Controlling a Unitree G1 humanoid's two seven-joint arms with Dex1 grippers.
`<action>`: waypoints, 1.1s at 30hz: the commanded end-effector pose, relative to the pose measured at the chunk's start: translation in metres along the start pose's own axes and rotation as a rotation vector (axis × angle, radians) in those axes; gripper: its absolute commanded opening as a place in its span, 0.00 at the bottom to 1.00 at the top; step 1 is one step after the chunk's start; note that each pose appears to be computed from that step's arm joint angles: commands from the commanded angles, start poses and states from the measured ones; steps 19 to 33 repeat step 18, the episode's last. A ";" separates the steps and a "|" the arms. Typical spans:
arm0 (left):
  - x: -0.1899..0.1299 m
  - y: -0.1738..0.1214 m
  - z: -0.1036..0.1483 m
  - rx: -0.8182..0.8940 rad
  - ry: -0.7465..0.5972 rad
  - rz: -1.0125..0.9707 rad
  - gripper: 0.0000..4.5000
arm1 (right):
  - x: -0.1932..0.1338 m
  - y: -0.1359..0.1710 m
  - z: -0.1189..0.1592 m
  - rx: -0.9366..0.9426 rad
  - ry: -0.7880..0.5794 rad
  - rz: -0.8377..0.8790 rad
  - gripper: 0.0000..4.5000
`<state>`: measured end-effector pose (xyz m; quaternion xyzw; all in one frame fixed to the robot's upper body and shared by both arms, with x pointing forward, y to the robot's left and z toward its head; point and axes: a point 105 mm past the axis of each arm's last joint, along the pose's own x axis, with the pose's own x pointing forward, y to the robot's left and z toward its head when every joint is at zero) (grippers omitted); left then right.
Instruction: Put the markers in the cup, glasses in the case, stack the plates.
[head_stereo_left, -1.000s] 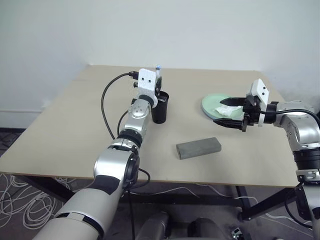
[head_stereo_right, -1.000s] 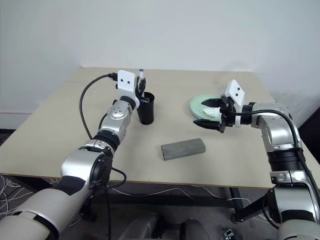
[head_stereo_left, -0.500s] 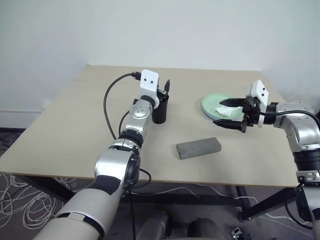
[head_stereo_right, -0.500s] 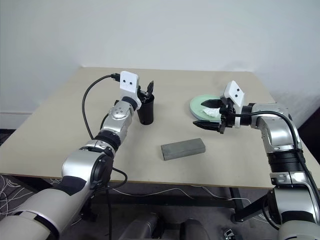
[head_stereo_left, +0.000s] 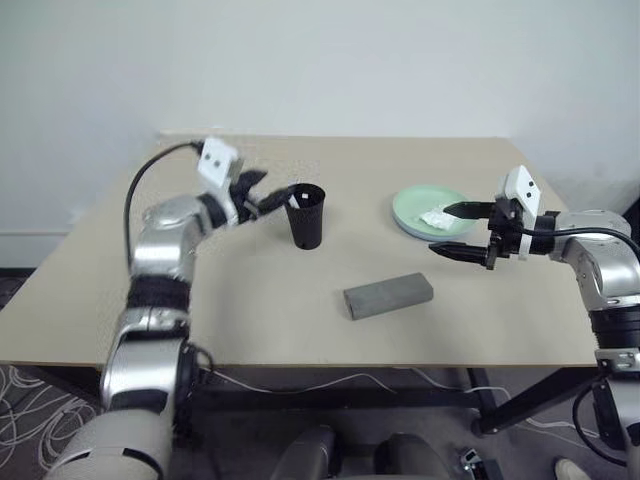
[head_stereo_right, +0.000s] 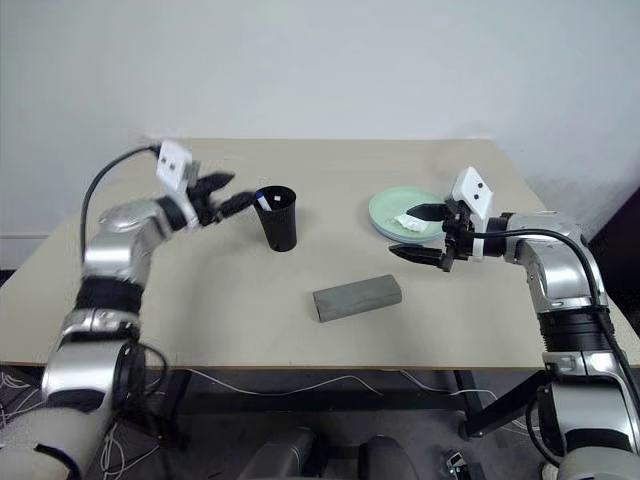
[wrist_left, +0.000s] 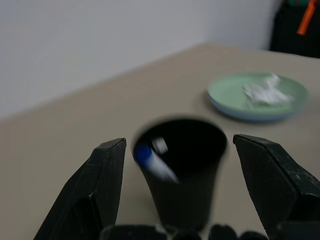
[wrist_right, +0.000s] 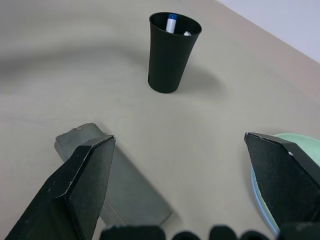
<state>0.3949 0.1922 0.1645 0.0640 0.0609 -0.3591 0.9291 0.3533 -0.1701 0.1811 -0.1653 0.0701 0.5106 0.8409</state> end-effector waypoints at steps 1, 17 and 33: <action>-0.033 -0.005 0.036 0.045 -0.074 -0.020 0.80 | -0.004 -0.002 0.018 -0.034 -0.057 -0.009 1.00; -0.111 -0.010 0.004 -0.043 -0.009 0.180 0.80 | 0.024 0.022 0.038 -0.030 -0.149 0.101 1.00; -0.113 -0.011 0.001 -0.048 -0.005 0.192 0.80 | 0.026 0.024 0.040 -0.030 -0.156 0.110 1.00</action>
